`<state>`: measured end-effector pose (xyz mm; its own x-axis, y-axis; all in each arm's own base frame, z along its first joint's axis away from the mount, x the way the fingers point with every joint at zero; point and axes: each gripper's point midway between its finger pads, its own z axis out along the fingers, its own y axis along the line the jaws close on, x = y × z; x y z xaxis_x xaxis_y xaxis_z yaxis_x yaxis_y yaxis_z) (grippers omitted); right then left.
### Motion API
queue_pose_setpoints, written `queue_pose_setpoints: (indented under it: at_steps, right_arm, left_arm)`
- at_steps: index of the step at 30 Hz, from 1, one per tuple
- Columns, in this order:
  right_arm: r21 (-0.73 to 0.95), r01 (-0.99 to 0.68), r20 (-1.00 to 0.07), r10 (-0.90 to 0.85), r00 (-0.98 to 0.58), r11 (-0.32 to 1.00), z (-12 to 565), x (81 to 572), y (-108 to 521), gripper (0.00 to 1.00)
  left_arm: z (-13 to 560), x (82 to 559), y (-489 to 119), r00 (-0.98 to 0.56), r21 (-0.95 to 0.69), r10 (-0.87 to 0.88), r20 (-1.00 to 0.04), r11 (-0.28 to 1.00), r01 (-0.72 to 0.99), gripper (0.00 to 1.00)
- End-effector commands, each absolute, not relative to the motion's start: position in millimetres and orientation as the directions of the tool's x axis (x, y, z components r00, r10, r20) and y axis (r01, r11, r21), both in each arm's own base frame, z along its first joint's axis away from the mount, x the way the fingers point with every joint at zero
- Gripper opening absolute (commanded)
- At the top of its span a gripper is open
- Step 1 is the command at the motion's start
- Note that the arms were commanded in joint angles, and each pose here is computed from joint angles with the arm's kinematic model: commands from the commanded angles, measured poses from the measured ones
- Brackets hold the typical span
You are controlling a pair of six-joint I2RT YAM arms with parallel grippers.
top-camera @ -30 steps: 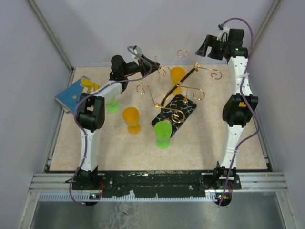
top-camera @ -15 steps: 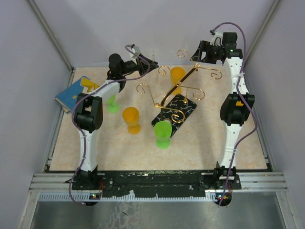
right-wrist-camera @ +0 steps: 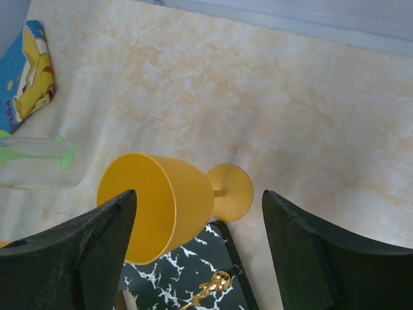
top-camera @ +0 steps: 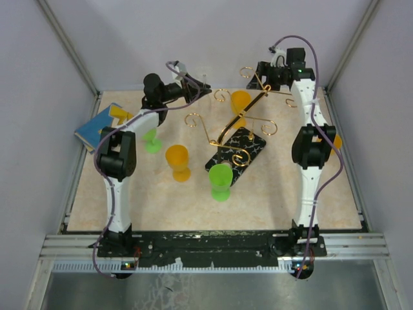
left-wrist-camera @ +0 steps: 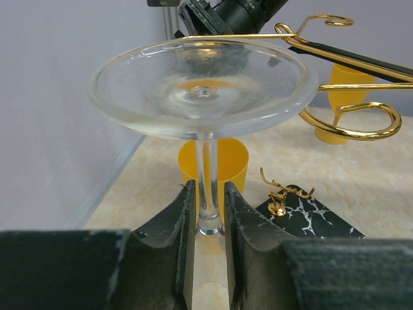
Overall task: Place the wine glass upside down on the wine glass rack
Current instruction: Move the wine glass to the center of the board.
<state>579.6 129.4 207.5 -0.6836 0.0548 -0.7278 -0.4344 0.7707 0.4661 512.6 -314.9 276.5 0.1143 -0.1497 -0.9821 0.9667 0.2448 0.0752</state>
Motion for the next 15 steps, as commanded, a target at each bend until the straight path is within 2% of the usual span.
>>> queue_pose_setpoints:
  at_steps: [1,11,15]
  right_arm:
    - [0.434,-0.472,-0.750,0.018,-0.661,0.767,209.1,581.8,136.0,0.77]
    - [0.405,-0.493,-0.723,-0.061,-0.689,0.770,190.7,568.7,144.9,0.76]
    - [0.395,-0.492,-0.716,-0.076,-0.694,0.776,185.5,566.9,146.4,0.70]
  left_arm:
    - [311.5,502.2,-306.4,0.207,0.162,-0.170,-0.963,0.246,0.956,0.00]
    - [308.6,501.7,-302.4,0.200,0.154,-0.173,-0.964,0.246,0.957,0.00]
    - [308.3,501.4,-301.5,0.199,0.153,-0.175,-0.964,0.247,0.957,0.00]
